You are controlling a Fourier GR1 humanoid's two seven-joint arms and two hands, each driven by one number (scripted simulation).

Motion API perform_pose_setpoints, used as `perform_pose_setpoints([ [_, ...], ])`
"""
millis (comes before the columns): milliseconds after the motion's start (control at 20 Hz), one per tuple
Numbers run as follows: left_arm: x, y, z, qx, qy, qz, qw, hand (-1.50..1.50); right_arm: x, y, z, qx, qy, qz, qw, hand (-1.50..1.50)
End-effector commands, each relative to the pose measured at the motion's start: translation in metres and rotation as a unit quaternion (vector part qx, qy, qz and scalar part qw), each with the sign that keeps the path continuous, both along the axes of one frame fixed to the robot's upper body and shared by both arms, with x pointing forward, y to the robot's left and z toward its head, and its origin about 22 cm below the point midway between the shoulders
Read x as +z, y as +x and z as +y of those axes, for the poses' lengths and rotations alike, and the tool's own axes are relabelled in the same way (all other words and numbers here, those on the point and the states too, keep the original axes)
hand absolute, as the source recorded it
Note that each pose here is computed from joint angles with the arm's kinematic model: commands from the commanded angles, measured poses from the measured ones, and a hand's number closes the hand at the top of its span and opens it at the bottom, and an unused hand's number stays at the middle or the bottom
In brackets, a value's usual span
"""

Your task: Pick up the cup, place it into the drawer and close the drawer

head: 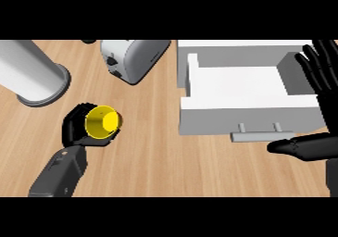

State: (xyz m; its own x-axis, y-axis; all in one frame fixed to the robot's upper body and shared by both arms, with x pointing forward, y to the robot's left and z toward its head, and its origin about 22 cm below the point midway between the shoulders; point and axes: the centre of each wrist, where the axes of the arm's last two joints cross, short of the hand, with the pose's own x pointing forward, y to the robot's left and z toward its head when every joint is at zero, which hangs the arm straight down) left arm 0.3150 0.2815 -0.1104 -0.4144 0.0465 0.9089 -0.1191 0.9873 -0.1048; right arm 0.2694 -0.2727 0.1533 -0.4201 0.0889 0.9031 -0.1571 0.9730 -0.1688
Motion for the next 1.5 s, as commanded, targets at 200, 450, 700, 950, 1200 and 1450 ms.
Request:
perform_pose_setpoints([
  [200, 0.071, 0.064, -0.051, -0.107, -0.007, -0.097, 0.9895, 1.50, -0.016, -0.003, 0.005, -0.009, -0.006, 0.004, 1.000, -1.50],
  [450, 0.127, 0.089, -0.102, -0.177, 0.009, -0.103, 0.9788, 1.50, -0.001, 0.002, 0.004, -0.027, -0.005, 0.001, 1.000, -1.50],
  [700, 0.191, 0.104, -0.139, -0.174, 0.025, -0.099, 0.9793, 1.50, -0.016, 0.004, -0.003, -0.026, -0.010, 0.000, 1.000, -1.50],
  [950, 0.267, 0.113, -0.195, -0.173, 0.054, -0.090, 0.9793, 1.50, -0.005, 0.016, 0.009, -0.019, -0.013, 0.004, 1.000, -1.50],
  [1200, 0.282, 0.120, -0.226, -0.159, 0.079, -0.054, 0.9827, 1.50, 0.002, 0.005, -0.004, -0.012, -0.010, 0.001, 1.000, -1.50],
  [1450, 0.278, 0.129, -0.240, -0.134, 0.111, 0.009, 0.9847, 1.50, -0.003, 0.009, 0.006, -0.005, -0.006, -0.018, 1.000, -1.50],
])
